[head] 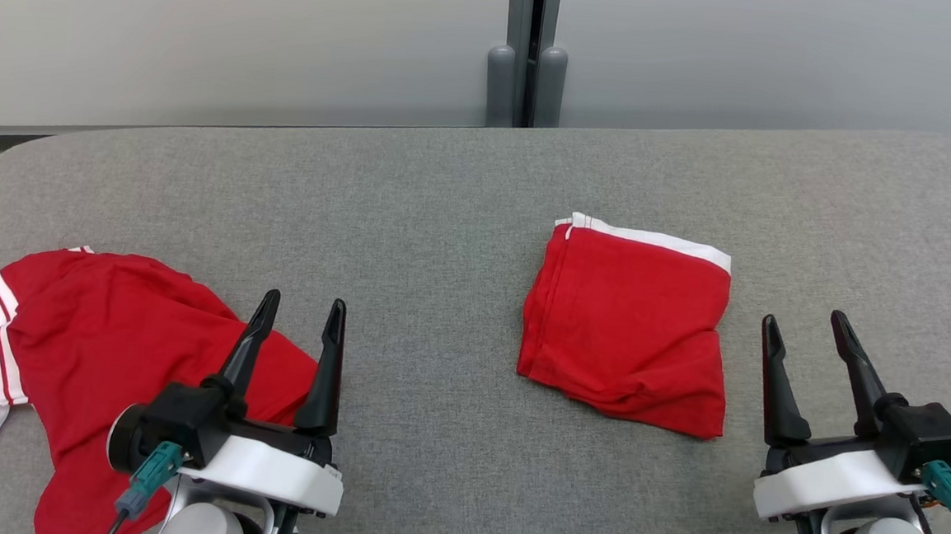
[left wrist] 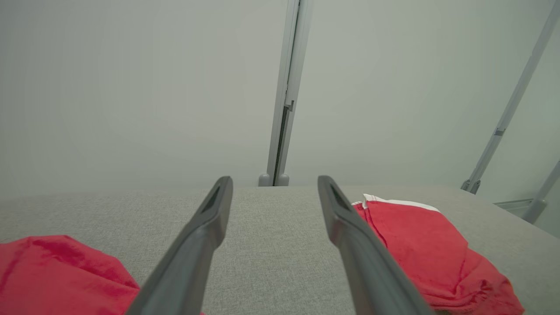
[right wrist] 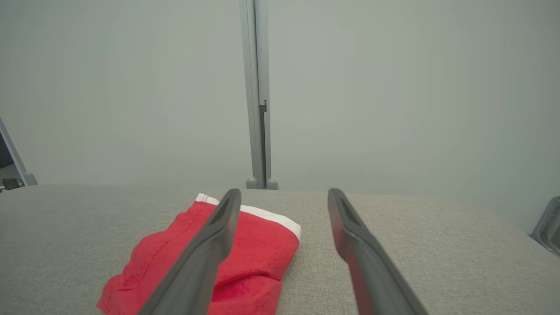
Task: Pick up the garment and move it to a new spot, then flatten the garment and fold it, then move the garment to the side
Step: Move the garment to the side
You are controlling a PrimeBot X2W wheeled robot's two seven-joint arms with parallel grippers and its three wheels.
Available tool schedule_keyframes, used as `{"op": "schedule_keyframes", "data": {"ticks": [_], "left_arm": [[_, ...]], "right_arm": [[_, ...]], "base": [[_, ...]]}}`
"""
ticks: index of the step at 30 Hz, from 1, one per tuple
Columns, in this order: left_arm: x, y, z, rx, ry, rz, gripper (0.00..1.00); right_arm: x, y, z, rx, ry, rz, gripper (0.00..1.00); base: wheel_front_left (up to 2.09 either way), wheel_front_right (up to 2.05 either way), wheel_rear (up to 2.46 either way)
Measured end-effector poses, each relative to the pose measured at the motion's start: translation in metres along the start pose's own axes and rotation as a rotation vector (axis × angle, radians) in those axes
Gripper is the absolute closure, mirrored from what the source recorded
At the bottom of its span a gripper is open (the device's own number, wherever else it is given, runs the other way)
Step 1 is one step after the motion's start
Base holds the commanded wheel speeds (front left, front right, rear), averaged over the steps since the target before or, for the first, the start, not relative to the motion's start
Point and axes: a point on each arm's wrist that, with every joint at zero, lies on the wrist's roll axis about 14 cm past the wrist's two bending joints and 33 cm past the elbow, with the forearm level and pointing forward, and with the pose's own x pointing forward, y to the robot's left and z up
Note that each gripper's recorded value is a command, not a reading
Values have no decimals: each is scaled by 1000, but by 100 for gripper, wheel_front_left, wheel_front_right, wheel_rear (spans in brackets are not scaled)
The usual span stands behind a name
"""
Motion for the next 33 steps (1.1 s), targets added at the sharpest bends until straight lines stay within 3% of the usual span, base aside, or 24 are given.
{"op": "schedule_keyframes", "data": {"ticks": [17, 24, 25, 26, 27, 33], "left_arm": [[8, 22, -30, 3, 83, 35, 0], [7, 32, -38, 9, 107, 61, 0], [7, 32, -38, 8, 108, 58, 0], [8, 30, -38, 8, 108, 54, 0], [9, 29, -38, 7, 107, 49, 0], [16, 14, -37, 9, 99, -4, 0]], "right_arm": [[39, 16, -111, 256, 382, -29, 0], [56, 27, -126, 339, 417, -31, 0], [57, 28, -125, 330, 415, -24, 37], [57, 29, -125, 316, 414, -14, 61], [57, 28, -125, 293, 412, -5, 100], [54, 17, -118, 158, 384, 29, 100]], "base": [[0, 0, 0], [0, 0, 0], [0, 0, 0], [0, 0, 0], [0, 0, 0], [0, 0, 0]]}}
